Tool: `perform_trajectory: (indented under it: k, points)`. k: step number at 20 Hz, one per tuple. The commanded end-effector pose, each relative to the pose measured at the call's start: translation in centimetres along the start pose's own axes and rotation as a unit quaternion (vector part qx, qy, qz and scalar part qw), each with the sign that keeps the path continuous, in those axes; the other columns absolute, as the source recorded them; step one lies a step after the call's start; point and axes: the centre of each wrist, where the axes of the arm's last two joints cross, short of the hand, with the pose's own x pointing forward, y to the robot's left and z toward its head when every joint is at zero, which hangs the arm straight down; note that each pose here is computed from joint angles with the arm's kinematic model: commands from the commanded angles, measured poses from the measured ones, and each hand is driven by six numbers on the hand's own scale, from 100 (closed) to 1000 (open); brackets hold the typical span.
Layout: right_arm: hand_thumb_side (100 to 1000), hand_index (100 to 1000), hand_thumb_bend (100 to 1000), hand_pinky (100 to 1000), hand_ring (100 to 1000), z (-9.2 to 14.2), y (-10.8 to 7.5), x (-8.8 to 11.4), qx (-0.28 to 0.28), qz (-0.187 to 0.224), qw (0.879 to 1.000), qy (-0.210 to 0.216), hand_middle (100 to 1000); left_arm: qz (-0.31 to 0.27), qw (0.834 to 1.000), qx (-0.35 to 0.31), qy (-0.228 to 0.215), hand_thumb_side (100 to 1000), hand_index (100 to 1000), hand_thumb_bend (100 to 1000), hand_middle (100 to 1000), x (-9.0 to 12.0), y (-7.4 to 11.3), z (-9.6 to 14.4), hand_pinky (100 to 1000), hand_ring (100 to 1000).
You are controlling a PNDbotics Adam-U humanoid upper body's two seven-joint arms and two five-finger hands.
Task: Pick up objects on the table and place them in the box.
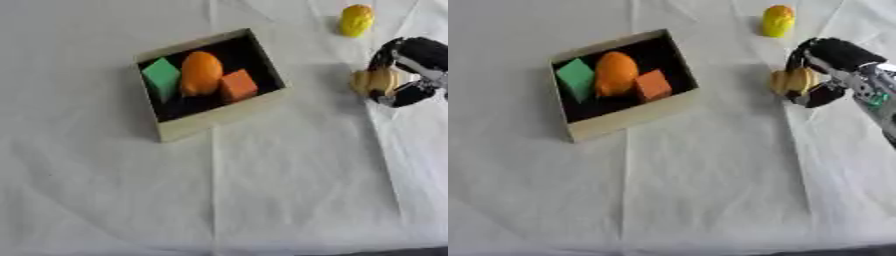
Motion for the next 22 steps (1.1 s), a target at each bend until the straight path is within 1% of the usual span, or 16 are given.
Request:
perform_trajectory:
  k: [1, 5, 7, 10, 12, 13, 14, 16, 21, 22]
  points:
    - [100, 479, 362, 686, 577, 0.2, -1.5, 0.4, -0.051, 0.022, 0.998, -0.010, 469, -0.003, 1.000, 0.003, -0.015, 689, 837, 100, 688, 0.7, 0.5, -0.4, 834, 746]
    - [100, 509, 369, 683, 567, 0.4, -1.4, 0.9, -0.065, 0.018, 0.997, -0.022, 507, -0.003, 1.000, -0.001, -0.014, 687, 837, 100, 685, 0.7, 0.4, -0.3, 833, 746]
    - [100, 538, 368, 685, 568, 0.6, -2.0, 1.4, -0.073, 0.011, 0.997, -0.037, 534, -0.003, 1.000, -0.002, -0.015, 689, 837, 100, 682, 0.7, 0.5, -0.4, 832, 744]
    - [100, 547, 368, 684, 571, 1.1, -3.8, 2.5, -0.094, 0.009, 0.994, -0.062, 543, -0.004, 1.000, -0.003, -0.013, 690, 836, 100, 679, 0.6, 0.5, -0.3, 832, 742]
    - [100, 549, 366, 687, 573, 1.6, -5.3, 3.9, -0.113, 0.009, 0.990, -0.088, 545, -0.005, 1.000, -0.005, -0.012, 690, 835, 100, 678, 0.6, 0.5, -0.3, 833, 741]
    - [132, 550, 283, 688, 575, 1.9, -6.1, 4.8, -0.119, 0.009, 0.987, -0.105, 547, -0.005, 1.000, -0.007, -0.013, 699, 835, 100, 678, 0.7, 0.5, -0.3, 833, 741]
    - [100, 551, 366, 689, 574, 2.2, -6.9, 5.7, -0.124, 0.014, 0.985, -0.123, 547, -0.005, 1.000, -0.009, -0.014, 689, 835, 100, 678, 0.7, 0.5, -0.4, 833, 741]
    - [100, 552, 358, 690, 574, 2.6, -8.5, 7.5, -0.128, 0.016, 0.978, -0.166, 548, -0.005, 1.000, -0.015, -0.019, 687, 834, 100, 679, 0.8, 0.4, -0.6, 831, 742]
    - [100, 553, 329, 691, 576, 2.1, -11.9, 9.4, -0.136, 0.015, 0.959, -0.247, 550, 0.000, 0.999, -0.029, -0.026, 686, 835, 100, 677, 1.0, 0.2, -0.8, 828, 740]
    - [100, 553, 306, 693, 573, 2.0, -12.4, 9.7, -0.138, 0.012, 0.956, -0.260, 551, 0.001, 0.999, -0.032, -0.027, 687, 835, 100, 677, 1.0, 0.1, -0.9, 828, 739]
